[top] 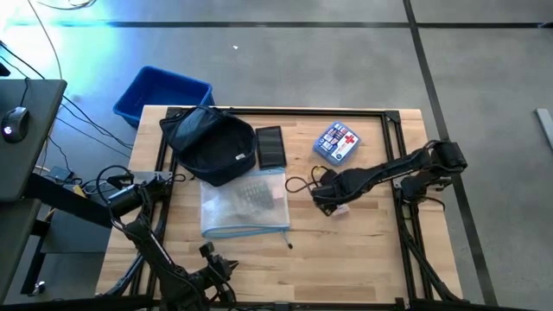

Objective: Unpack backpack
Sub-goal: Put the red game card into the transparent zip bag

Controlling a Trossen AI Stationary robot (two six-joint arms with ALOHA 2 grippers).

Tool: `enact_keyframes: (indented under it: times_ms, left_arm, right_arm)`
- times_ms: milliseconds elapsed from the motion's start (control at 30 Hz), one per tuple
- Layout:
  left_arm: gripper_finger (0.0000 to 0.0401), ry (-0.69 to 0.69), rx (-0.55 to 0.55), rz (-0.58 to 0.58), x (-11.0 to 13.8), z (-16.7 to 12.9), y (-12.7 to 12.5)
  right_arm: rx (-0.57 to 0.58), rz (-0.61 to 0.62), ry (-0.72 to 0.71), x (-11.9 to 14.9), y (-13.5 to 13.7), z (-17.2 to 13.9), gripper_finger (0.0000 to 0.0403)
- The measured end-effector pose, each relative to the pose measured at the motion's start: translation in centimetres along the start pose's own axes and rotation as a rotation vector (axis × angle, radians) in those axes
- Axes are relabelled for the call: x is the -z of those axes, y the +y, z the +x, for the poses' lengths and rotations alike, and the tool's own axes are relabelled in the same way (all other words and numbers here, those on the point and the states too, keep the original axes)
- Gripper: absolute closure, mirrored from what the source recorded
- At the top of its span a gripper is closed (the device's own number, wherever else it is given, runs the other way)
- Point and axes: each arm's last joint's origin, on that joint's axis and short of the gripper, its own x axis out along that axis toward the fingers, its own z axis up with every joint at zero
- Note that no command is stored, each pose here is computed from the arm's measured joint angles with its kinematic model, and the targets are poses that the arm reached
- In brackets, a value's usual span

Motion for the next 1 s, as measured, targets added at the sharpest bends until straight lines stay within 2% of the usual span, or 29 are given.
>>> enact_keyframes:
  times_ms: [167,333,433,567,767,933,1000]
  left_arm:
    - [0.0401,0.004,0.002,-0.002,0.0,0.0,0.0]
    - [0.0401,0.005,0.005,-0.005,0.0,0.0,-0.1]
    - [0.0401,0.005,0.01,-0.007,0.1,-0.1,-0.1]
    - [0.0401,0.004,0.011,-0.008,0.1,-0.1,-0.1]
    - [0.0401,0.003,0.013,0.001,0.1,-0.1,-0.2]
    - [0.0401,0.002,0.011,-0.001,0.0,0.0,-0.1]
    - [0.0401,0.002,0.012,0.003,0.0,0.0,-0.2]
  right_arm:
    - [-0.074,0.062,0.051,1.0,0.5,1.1,0.008]
    - [0.005,0.162,0.061,1.8,-0.9,3.4,0.008]
    - [-0.072,0.211,0.052,1.7,-0.9,4.5,0.0079]
    - [-0.142,0.204,0.008,1.6,-0.6,5.3,0.0079]
    - [-0.077,0.144,0.015,1.4,-1.4,5.1,0.0079]
    - [-0.034,0.109,0.014,1.1,-1.6,3.0,0.008]
    - [-0.059,0.132,-0.007,0.7,-1.2,2.2,0.008]
